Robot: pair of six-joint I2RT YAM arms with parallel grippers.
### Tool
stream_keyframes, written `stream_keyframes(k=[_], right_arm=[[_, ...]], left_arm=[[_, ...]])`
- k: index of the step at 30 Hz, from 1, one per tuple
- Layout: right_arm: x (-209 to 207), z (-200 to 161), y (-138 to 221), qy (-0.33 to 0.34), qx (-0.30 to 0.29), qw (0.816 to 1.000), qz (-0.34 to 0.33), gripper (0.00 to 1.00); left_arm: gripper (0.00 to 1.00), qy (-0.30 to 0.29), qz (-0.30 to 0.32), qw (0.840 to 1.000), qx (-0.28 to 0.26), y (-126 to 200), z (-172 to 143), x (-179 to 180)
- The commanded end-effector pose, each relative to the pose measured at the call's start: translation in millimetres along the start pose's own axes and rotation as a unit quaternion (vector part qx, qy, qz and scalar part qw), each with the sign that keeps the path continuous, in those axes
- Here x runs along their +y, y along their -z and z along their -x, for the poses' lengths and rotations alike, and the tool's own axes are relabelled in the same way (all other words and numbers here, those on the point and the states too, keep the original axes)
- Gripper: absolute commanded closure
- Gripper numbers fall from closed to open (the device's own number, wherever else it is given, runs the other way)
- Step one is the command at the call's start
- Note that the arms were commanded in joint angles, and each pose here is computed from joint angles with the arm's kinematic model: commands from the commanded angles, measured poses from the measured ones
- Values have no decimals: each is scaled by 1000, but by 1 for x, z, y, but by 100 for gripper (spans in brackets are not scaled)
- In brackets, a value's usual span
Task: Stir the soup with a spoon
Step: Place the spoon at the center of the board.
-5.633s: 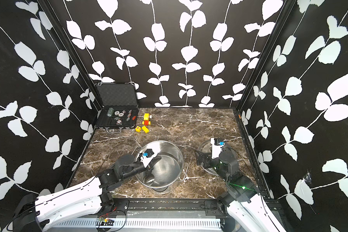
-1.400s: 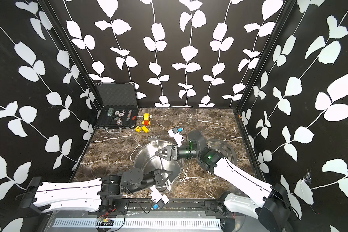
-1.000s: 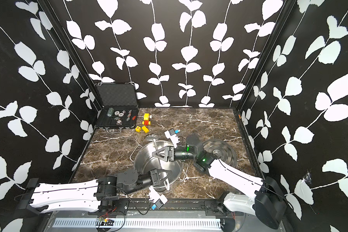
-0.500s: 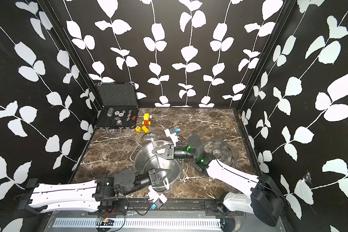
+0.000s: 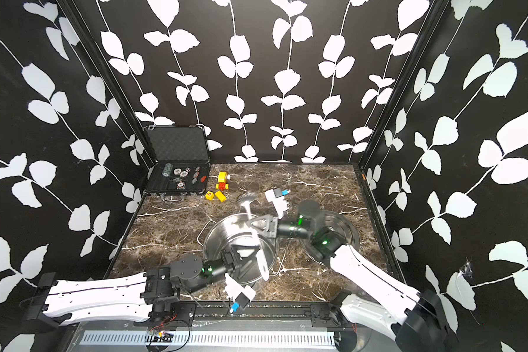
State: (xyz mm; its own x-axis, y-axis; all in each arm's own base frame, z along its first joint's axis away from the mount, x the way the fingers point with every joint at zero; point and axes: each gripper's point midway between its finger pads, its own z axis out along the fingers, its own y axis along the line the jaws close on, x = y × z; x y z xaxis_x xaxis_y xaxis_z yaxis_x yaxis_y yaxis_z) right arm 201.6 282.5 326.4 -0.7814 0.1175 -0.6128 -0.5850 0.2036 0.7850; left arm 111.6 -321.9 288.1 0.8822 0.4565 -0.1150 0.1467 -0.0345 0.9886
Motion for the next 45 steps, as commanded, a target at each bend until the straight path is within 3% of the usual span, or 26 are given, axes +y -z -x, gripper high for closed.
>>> stream_keyframes(k=[1,3,6,11,20,22,26,32,35,45], right_arm=[[-12,20,44,74,-24,994,-78,100],[-26,31,68,93,-45,987,-119,100],[-57,34,86,93,-62,981,-157,100],[-133,28,87,57,-67,977,-196,100],[-243,-9,53,-34,-31,979,-199,100],[-255,-16,42,-48,-25,980,-193,100],[-276,-37,21,-68,3,978,-198,100],[-298,-52,16,-92,16,973,-212,99],[-306,-60,18,-98,32,969,-227,95],[-307,-64,35,-83,52,953,-286,75]], left_arm=[[23,229,59,971,43,2,-27,54],[13,321,90,938,93,2,-55,71],[3,430,146,873,178,7,-107,88],[1,590,230,713,301,27,-200,76],[1,648,327,548,416,95,-303,23],[1,644,342,528,435,109,-314,10],[1,626,363,504,472,132,-325,-12],[1,603,410,456,510,173,-337,-43],[1,585,418,447,532,186,-339,-57],[1,524,435,439,586,217,-350,-83]])
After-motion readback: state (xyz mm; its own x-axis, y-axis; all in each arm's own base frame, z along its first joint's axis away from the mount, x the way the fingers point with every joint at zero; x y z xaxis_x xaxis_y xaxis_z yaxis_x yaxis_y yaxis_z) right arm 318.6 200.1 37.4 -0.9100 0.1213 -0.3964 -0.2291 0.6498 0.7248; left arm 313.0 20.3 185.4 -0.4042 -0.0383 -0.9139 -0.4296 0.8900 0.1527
